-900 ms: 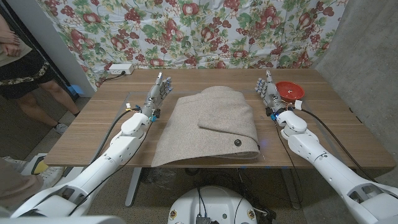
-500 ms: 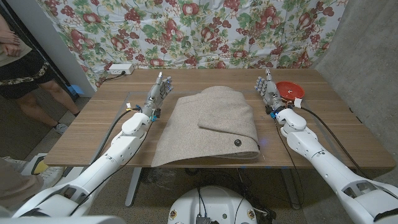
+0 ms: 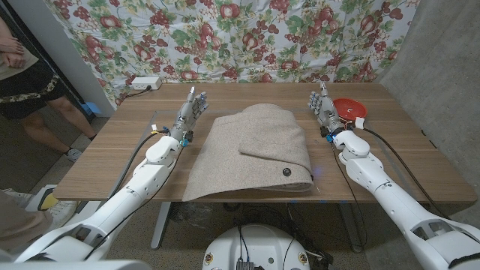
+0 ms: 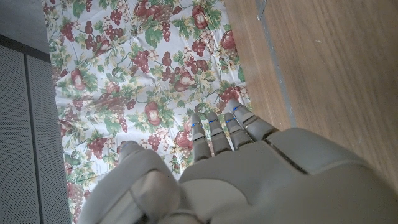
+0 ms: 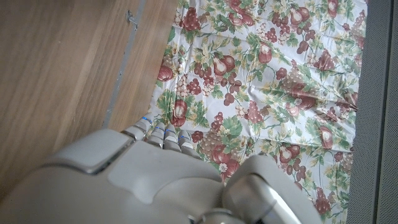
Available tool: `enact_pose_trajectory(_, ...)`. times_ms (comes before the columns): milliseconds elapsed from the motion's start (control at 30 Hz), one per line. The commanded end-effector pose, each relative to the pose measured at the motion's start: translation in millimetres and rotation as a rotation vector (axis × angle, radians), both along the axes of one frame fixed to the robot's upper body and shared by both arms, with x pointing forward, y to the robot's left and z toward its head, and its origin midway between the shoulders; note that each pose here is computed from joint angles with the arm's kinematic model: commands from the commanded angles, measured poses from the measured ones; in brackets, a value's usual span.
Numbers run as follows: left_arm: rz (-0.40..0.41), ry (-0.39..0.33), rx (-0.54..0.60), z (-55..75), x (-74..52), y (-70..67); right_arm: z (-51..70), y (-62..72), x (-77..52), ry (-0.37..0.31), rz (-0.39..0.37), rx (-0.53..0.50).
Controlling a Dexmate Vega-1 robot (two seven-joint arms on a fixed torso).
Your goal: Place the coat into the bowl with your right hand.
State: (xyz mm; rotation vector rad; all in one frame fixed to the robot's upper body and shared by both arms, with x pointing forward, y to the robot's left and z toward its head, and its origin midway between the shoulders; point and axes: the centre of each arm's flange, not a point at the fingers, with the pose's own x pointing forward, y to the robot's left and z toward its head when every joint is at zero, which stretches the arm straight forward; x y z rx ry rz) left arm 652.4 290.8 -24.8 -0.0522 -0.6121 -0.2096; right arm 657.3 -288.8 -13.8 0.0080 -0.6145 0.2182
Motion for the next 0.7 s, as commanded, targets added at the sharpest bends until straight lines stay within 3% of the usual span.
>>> enact_pose_trajectory(33,-0.011,-0.02,0.007,2.9,-2.9,0.9,1.7,-1.5,-10.3,-0.005,-0.017,-0.026)
enact_pose_trajectory(300,-0.017,-0.037,0.022,3.6,-1.8,4.8,2.7,0.4,-16.5,-0.012,-0.034,-0.046)
enact_pose_trajectory(700,-0.037,-0.041,0.027,4.1,0.1,0.3,-2.4,-0.5,-26.3,0.01,-0.054,-0.077)
